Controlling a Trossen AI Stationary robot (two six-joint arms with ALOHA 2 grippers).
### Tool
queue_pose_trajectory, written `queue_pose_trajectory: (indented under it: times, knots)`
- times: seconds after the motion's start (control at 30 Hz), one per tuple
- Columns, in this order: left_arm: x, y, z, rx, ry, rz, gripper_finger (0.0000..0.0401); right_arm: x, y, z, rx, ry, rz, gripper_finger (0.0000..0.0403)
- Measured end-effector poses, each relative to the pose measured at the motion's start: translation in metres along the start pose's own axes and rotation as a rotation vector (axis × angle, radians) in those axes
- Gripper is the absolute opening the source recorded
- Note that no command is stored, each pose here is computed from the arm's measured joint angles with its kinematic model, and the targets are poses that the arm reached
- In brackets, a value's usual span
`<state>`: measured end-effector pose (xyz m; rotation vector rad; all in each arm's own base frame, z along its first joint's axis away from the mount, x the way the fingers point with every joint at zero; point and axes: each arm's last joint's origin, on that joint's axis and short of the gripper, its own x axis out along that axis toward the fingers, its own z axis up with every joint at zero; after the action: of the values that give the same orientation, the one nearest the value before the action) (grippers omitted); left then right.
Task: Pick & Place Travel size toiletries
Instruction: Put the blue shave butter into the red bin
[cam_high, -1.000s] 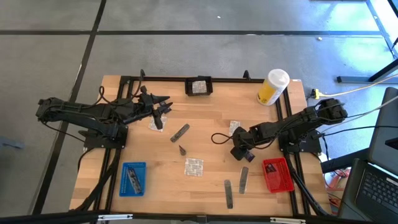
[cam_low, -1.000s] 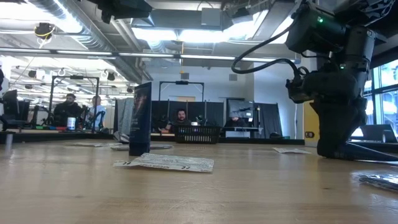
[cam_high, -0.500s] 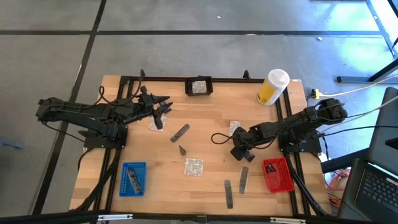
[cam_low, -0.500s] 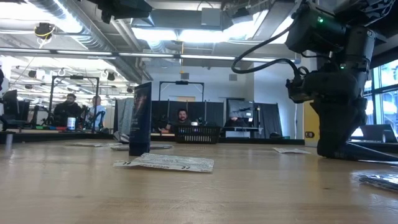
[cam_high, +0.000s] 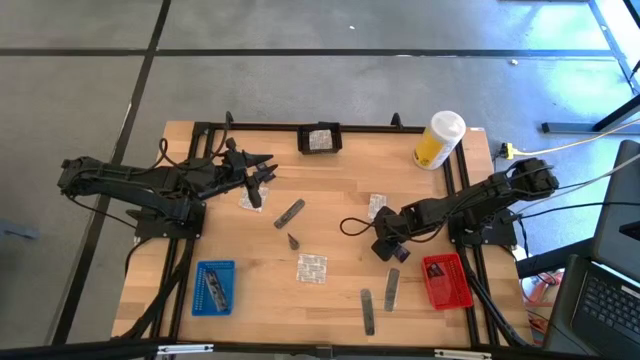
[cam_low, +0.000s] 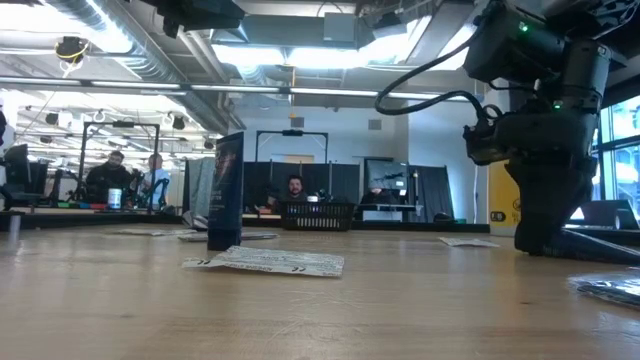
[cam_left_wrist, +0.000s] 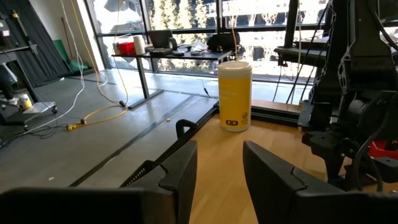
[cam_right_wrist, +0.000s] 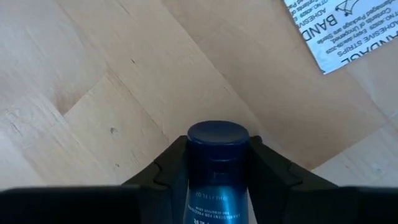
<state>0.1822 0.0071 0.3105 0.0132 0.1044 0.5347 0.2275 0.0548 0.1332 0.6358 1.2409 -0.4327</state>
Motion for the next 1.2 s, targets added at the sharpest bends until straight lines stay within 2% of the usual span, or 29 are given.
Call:
queue_pose_trajectory:
  times: [0.2, 0.5, 0.73, 1.03, 1.2]
  knots:
    - [0.0000, -0.0001, 0.0000, 0.000, 0.000, 0.000, 0.0125, 0.0000, 0.0001, -0.0002, 0.009, 0.006, 0.004, 0.0160]
    - [0.0000, -0.0001, 0.0000, 0.000, 0.000, 0.000, 0.0124, 0.0000, 0.0009, -0.0002, 0.008, 0.017, 0.020, 0.0123]
    - [0.0001, 0.0000, 0.0000, 0.000, 0.000, 0.000, 0.0123, 0.0000, 0.0011, -0.0003, 0.010, 0.020, 0.024, 0.0156]
    - [0.0000, 0.0000, 0.0000, 0.000, 0.000, 0.000, 0.0123, -0.0001, 0.0026, 0.0004, 0.009, 0.007, 0.035, 0.0126]
    - [0.0000, 0.0000, 0.0000, 0.000, 0.000, 0.000, 0.0125, -0.0001, 0.0037, 0.0013, 0.002, -0.004, 0.045, 0.0160]
